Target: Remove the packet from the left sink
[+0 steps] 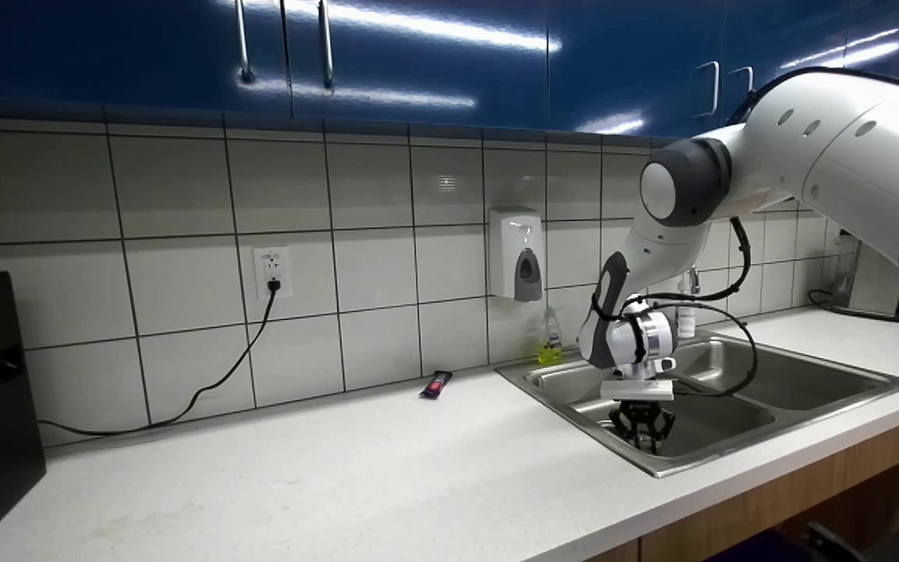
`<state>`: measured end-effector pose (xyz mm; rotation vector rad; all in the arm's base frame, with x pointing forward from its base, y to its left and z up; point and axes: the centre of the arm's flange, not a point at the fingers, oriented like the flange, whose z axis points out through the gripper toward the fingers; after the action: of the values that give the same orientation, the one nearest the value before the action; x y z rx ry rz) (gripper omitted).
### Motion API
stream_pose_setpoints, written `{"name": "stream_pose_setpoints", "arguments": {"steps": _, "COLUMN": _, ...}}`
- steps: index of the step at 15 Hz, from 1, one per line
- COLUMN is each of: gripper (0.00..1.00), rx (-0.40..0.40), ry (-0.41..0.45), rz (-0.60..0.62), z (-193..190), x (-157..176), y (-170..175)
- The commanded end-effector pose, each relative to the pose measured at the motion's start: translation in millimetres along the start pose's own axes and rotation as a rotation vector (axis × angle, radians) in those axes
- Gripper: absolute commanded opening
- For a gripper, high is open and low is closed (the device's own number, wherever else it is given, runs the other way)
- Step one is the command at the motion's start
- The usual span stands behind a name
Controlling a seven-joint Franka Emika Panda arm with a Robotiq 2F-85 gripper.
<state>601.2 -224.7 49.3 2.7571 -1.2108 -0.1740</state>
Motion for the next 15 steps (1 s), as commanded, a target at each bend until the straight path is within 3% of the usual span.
{"name": "stream_pose_setpoints", "arguments": {"steps": 1, "gripper": 0.08, "rx": -0.010, "ry": 0.023, "rz": 0.001, "z": -51.6, "x": -17.8, "y": 6.8}}
{"name": "stream_pose_setpoints", "arguments": {"steps": 9, "gripper": 0.08, "rx": 0.000, "ry": 0.118, "rz": -0.071, "z": -143.0, "x": -56.2, "y": 32.6}}
{"name": "stream_pose_setpoints", "arguments": {"steps": 15, "gripper": 0.08, "rx": -0.112, "ry": 0.205, "rz": -0.359, "z": -177.5, "x": -117.3, "y": 48.0}}
